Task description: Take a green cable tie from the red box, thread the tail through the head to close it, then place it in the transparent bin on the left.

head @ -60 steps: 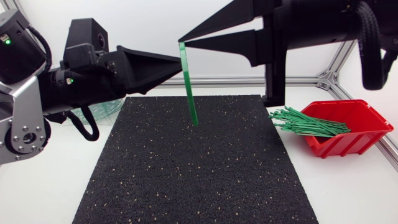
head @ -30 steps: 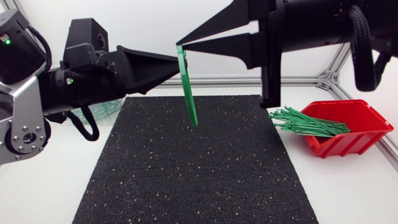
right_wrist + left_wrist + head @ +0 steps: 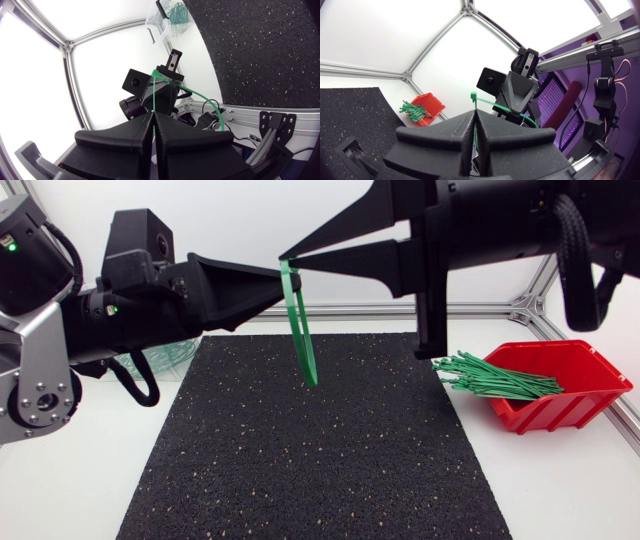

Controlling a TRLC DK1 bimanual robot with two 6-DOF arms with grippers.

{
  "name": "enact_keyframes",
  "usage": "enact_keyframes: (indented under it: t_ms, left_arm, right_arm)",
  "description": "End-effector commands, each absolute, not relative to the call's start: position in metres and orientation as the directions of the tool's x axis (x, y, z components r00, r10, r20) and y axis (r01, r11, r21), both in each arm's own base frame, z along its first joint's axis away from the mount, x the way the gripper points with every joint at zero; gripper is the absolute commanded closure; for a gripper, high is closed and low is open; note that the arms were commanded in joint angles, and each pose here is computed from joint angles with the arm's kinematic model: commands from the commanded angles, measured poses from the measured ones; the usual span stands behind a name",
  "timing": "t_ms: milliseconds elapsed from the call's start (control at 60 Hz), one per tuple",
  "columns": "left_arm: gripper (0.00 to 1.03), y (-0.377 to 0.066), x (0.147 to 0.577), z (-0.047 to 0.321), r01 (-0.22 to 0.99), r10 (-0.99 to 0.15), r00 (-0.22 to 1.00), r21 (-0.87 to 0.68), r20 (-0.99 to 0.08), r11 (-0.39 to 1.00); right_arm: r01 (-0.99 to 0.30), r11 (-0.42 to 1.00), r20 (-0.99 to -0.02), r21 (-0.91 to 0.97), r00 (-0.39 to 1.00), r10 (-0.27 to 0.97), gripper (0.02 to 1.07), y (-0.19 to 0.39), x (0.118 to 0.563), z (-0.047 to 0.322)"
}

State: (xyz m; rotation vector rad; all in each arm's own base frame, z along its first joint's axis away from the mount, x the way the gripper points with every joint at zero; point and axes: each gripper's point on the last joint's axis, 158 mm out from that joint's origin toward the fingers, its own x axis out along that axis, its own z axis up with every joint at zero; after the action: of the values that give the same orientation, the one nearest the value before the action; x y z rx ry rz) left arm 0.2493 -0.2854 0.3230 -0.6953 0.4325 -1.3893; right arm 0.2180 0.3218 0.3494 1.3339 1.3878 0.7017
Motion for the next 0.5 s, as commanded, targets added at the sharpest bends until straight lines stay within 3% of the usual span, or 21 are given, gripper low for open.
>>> enact_keyframes:
  t_ms: [0,483]
  left_arm:
    - [1.00,-0.2853,0.2453,0.3205,0.730,-0.982,0.143,-0.683,0.122,0.022]
    - [1.00,-0.2845,0.2461,0.3199,0.729,-0.982,0.146,-0.684,0.121,0.024]
  right_arm:
    - [0.377,0.216,-0.291,0.901,0.155,0.944,1.02,0.3210,0.2179,0.3398]
    - [0.362,0.210,-0.283,0.908,0.162,0.945,1.01,0.3181,0.2164,0.3442]
